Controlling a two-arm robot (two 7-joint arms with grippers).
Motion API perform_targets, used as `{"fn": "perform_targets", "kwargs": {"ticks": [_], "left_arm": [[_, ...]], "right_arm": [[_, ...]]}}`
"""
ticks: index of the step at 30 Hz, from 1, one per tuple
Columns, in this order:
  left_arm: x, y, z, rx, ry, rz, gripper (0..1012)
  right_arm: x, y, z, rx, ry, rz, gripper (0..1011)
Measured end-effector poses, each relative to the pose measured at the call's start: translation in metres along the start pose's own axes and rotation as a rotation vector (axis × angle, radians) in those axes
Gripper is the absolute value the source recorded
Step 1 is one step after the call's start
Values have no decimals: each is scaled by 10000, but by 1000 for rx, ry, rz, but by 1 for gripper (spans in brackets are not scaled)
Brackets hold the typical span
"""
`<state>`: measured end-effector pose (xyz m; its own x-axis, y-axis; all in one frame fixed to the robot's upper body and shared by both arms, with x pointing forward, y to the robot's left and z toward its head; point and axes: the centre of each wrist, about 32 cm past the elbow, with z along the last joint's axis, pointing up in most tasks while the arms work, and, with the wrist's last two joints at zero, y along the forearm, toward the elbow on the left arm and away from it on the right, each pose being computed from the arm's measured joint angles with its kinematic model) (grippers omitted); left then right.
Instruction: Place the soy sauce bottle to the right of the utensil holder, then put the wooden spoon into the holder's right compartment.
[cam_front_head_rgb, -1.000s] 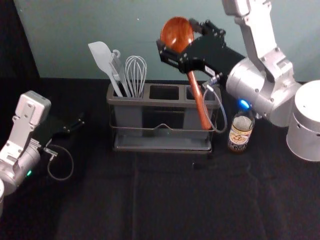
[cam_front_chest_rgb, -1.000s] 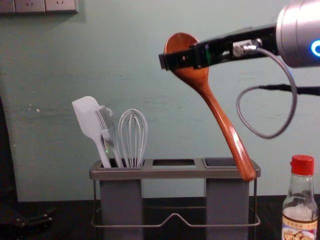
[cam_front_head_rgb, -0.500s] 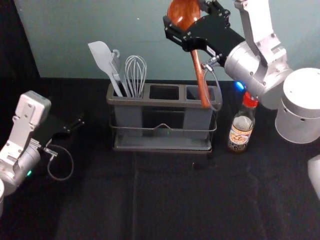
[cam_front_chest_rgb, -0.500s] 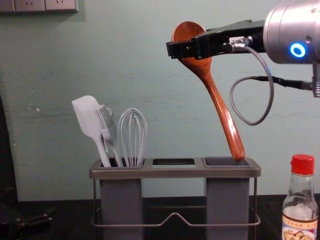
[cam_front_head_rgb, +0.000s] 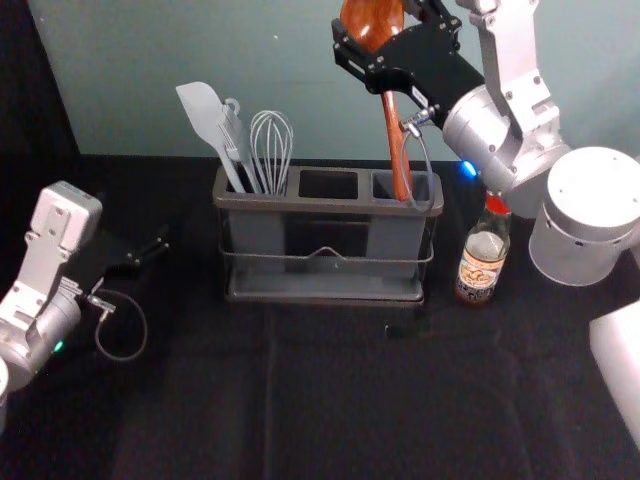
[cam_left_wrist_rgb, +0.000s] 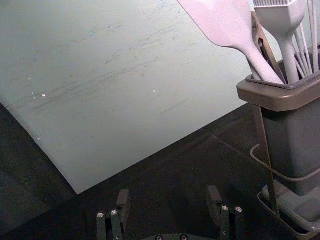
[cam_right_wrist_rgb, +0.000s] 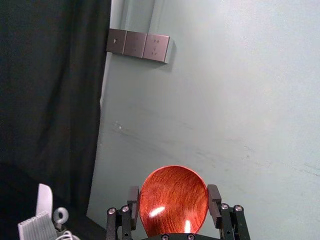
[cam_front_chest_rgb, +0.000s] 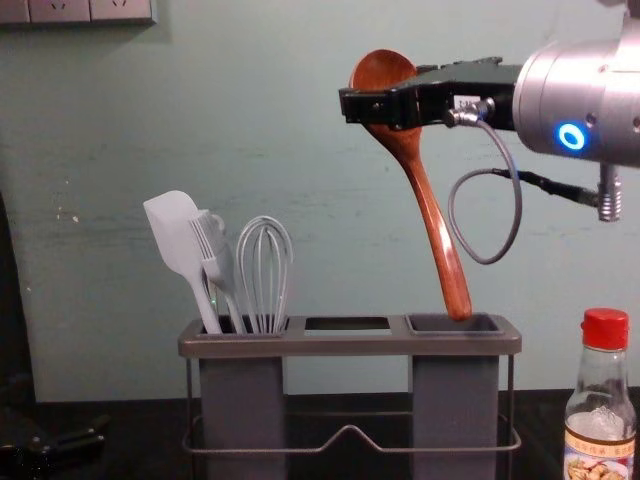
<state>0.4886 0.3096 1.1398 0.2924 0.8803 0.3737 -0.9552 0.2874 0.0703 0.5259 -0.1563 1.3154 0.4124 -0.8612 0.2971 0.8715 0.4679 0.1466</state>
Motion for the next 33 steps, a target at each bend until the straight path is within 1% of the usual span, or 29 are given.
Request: {"fn": "perform_targets", "kwargs": {"ticks": [10, 12, 17, 27, 33], "left_arm": [[0, 0, 0, 0, 0, 0, 1005], [0, 0, 0, 0, 0, 0, 1005], [0, 0, 0, 0, 0, 0, 1005], [0, 0, 0, 0, 0, 0, 1005], [0, 0, 0, 0, 0, 0, 1005]], "right_arm": [[-11, 24, -111, 8, -26, -23, 839], [-12, 24, -116, 8, -27, -23, 838], [-27, 9, -159, -1, -31, -24, 838], [-13, -49, -250, -24, -31, -19, 838], [-30, -90, -284, -36, -29, -11, 839]]}}
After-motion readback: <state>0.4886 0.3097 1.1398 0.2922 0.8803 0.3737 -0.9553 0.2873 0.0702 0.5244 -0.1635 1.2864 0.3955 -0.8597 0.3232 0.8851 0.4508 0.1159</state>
